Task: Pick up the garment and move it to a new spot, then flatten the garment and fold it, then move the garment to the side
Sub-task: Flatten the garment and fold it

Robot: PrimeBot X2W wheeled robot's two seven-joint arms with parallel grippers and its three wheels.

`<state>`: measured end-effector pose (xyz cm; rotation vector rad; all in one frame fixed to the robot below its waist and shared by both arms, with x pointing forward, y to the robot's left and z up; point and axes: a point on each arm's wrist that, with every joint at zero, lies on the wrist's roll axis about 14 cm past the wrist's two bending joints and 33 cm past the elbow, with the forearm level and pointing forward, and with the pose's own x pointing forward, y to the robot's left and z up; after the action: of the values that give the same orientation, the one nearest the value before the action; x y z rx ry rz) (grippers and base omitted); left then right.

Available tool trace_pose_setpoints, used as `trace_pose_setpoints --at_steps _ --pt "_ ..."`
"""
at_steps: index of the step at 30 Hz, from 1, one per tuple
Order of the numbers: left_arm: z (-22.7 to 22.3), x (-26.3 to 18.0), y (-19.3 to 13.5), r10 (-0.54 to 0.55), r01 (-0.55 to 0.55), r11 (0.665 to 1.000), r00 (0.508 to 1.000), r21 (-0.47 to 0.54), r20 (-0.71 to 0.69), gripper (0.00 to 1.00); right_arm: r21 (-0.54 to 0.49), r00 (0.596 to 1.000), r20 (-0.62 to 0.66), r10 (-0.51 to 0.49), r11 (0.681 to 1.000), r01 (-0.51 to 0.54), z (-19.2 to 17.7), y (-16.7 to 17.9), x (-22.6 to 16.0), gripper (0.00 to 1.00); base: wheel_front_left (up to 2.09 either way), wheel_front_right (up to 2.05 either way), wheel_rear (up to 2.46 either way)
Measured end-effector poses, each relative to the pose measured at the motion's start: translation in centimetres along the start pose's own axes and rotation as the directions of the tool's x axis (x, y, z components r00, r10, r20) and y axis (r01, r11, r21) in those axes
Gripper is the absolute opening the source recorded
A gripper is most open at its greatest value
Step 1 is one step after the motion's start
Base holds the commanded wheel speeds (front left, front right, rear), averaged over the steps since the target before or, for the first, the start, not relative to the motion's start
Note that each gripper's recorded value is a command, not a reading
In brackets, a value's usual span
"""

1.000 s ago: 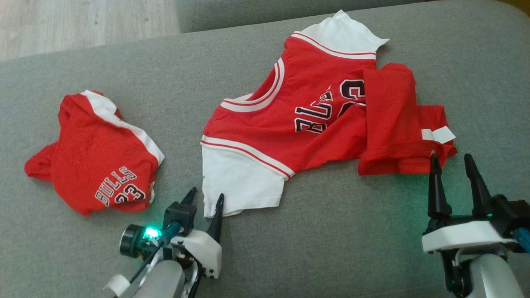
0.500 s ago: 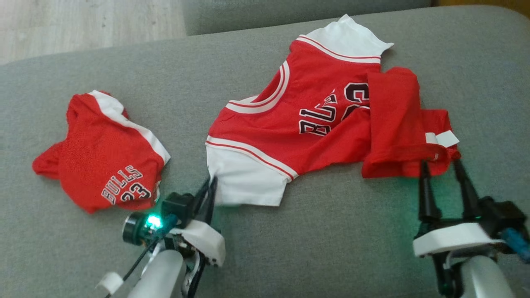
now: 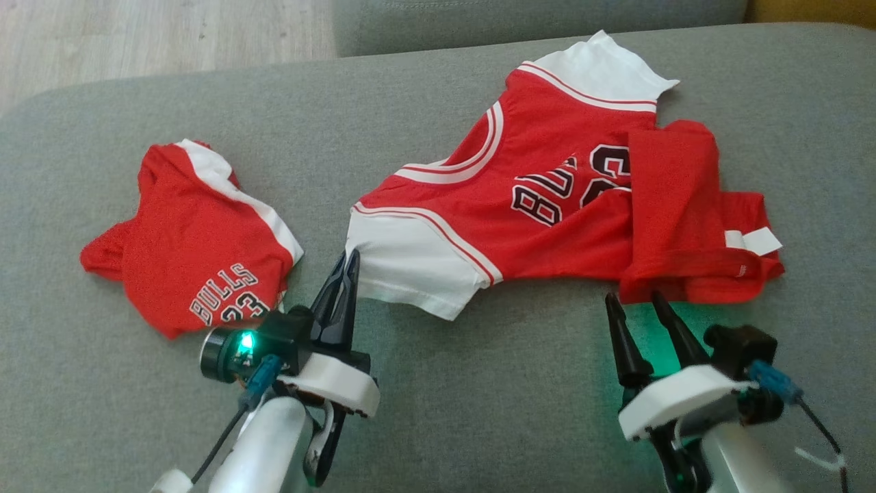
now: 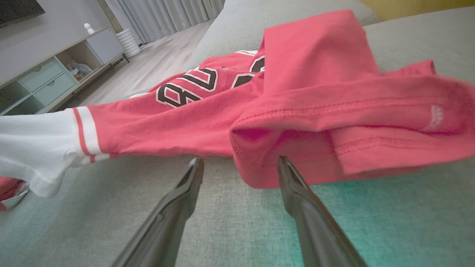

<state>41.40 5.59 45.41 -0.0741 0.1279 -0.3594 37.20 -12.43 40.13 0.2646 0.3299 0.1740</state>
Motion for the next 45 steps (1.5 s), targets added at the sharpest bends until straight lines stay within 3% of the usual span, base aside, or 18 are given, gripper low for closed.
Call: trace_pose_setpoints --at_steps 9,10,12,23,31,45 --pt "-0.2 -0.2 0.1 0.001 -0.001 1.000 1.000 -0.001 0.001 0.00 0.004 1.000 -0.007 0.015 1.000 -0.015 0.4 0.3 2.3 1.00 0.00 0.00 0.00" --pt "-0.2 -0.2 0.1 0.001 -0.001 1.000 1.000 0.000 0.001 0.00 0.008 1.000 -0.007 0.013 1.000 -0.013 0.3 0.2 2.4 0.96 0.00 0.00 0.00" --pt "-0.1 -0.2 0.0 -0.001 0.001 1.000 1.000 0.001 0.003 0.00 0.010 1.000 -0.015 0.009 1.000 -0.009 0.0 0.1 2.4 0.00 0.00 0.00 0.00" --pt "0.2 -0.8 -0.5 -0.005 0.005 1.000 1.000 0.000 0.014 0.00 0.007 0.984 0.134 -0.117 0.993 0.117 4.2 -4.0 0.7 0.00 0.00 0.00 0.00" --pt "0.7 -0.8 -1.3 -0.020 0.020 1.000 0.999 0.001 0.031 0.00 -0.022 0.941 0.166 -0.295 0.953 0.303 6.7 -9.8 -3.6 0.00 0.00 0.00 0.00" --pt "2.4 -1.0 0.3 0.043 -0.042 0.999 0.995 -0.005 0.086 0.00 -0.165 0.928 0.163 -0.336 0.918 0.361 11.9 -12.3 -2.1 0.00 0.00 0.00 0.00"
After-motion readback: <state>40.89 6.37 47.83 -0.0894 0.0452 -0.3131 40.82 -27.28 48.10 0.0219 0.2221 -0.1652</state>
